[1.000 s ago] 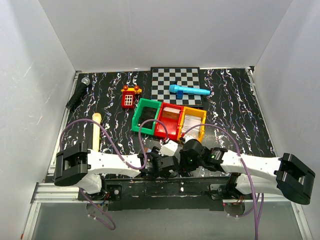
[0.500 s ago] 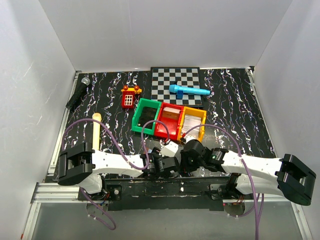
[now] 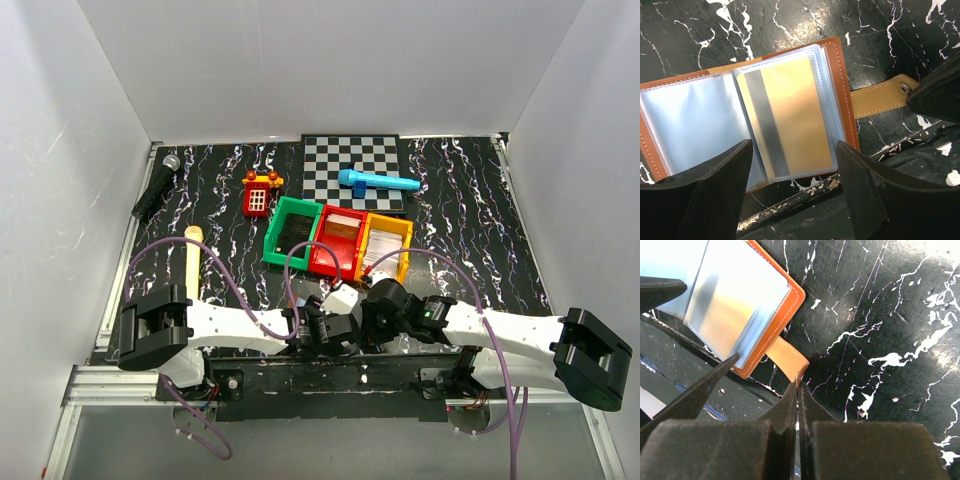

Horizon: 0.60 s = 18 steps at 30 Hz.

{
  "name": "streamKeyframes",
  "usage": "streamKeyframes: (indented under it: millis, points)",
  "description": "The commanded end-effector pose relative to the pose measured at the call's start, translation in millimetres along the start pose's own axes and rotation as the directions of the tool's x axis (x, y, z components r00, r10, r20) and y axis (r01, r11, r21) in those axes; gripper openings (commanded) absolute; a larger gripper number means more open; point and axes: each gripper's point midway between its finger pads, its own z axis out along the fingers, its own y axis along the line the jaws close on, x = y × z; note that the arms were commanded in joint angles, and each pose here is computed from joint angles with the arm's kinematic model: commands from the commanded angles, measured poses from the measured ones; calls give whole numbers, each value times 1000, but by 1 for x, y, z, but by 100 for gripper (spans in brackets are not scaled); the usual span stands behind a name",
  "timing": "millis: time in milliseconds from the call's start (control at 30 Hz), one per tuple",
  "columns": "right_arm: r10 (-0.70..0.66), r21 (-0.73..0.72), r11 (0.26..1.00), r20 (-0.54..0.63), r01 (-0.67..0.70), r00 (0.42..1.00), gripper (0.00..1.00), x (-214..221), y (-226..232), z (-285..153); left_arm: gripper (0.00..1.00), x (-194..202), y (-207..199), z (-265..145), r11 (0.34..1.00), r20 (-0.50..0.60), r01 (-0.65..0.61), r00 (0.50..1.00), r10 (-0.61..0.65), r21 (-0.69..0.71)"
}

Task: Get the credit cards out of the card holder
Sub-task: Remove the credit card from the card holder.

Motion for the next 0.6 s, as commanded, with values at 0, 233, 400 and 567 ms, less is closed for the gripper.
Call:
streamKeyframes:
  millis: [0, 233, 400, 567]
  points:
    - [-4, -6, 1000, 9, 4, 1000, 1, -4, 2, 0, 67, 5, -5, 5, 1000, -17, -16, 1000, 16, 9]
    - [-2, -6, 1000, 9, 2, 1000, 1, -3, 2, 0, 67, 12, 6, 9, 999, -35, -10, 999, 8, -45]
    - [2, -3, 1000, 9, -2, 1000, 1, -3, 0, 0, 67, 10, 20, 4, 993, -20, 1, 1000, -4, -116]
    - [2, -4, 1000, 11, -2, 1000, 1, -3, 0, 0, 67, 7, 35, -1, 982, -17, 5, 1000, -8, -189]
